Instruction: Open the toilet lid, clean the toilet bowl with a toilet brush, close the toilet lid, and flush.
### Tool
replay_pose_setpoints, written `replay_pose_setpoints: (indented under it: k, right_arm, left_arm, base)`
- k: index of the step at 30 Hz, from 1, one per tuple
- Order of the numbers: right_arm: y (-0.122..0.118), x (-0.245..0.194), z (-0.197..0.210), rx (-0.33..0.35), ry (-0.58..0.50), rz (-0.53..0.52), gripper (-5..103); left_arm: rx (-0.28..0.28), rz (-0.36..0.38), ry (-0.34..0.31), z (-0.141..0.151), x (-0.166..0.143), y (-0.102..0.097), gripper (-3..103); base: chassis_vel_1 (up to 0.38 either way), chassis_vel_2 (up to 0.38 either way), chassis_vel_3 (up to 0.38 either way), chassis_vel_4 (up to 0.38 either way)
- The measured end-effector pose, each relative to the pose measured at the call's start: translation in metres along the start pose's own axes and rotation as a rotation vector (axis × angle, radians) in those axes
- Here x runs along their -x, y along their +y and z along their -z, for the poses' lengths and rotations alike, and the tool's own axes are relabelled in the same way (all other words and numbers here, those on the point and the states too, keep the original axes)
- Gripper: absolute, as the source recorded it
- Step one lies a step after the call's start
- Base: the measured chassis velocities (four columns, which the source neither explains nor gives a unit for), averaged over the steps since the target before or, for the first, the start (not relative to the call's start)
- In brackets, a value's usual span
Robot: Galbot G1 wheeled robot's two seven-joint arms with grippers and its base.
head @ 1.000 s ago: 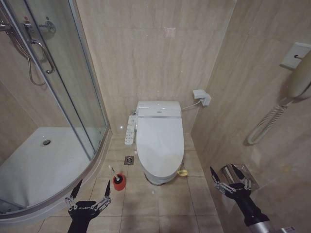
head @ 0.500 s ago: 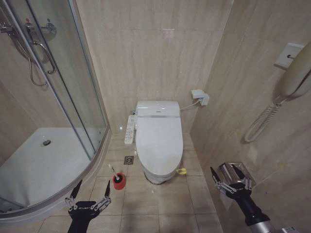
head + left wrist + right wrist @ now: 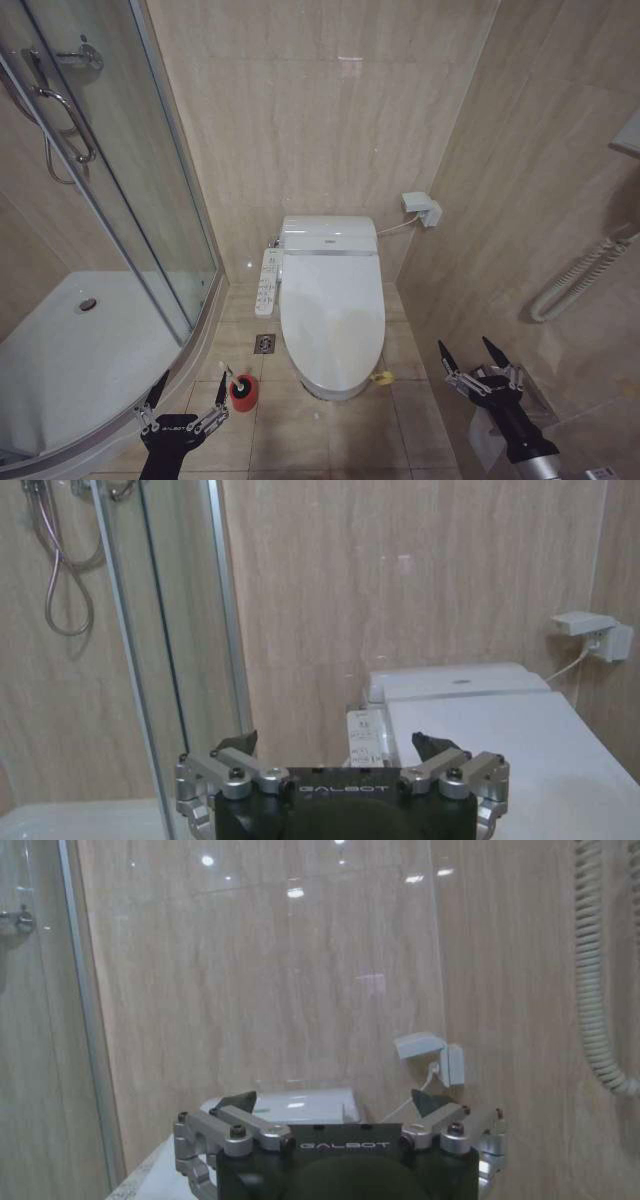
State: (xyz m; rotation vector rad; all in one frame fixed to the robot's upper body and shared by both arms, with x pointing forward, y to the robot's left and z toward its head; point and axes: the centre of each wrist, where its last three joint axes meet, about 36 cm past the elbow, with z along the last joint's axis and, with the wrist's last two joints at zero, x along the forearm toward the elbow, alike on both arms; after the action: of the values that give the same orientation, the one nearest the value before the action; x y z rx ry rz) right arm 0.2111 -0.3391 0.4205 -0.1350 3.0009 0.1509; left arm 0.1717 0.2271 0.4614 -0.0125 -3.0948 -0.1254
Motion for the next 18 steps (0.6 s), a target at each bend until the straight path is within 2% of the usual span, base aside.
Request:
replay_pose_setpoints:
  k: [12,18]
  right_arm:
    - [0.0001,0.0021,0.0020,-0.002,-0.013,0.013,100]
    - [0.0005,0.0019,0.0013,-0.004,-0.010,0.001,100]
  left_arm:
    - [0.000,0.000,0.000,0.0000,0.0000,0.0000,100]
    - [0.000,0.000,0.000,0.0000,0.0000,0.0000,100]
  base:
    - [0.018,-0.021,-0.020,0.018]
    - [-0.053,0.056,0.040,-0.053]
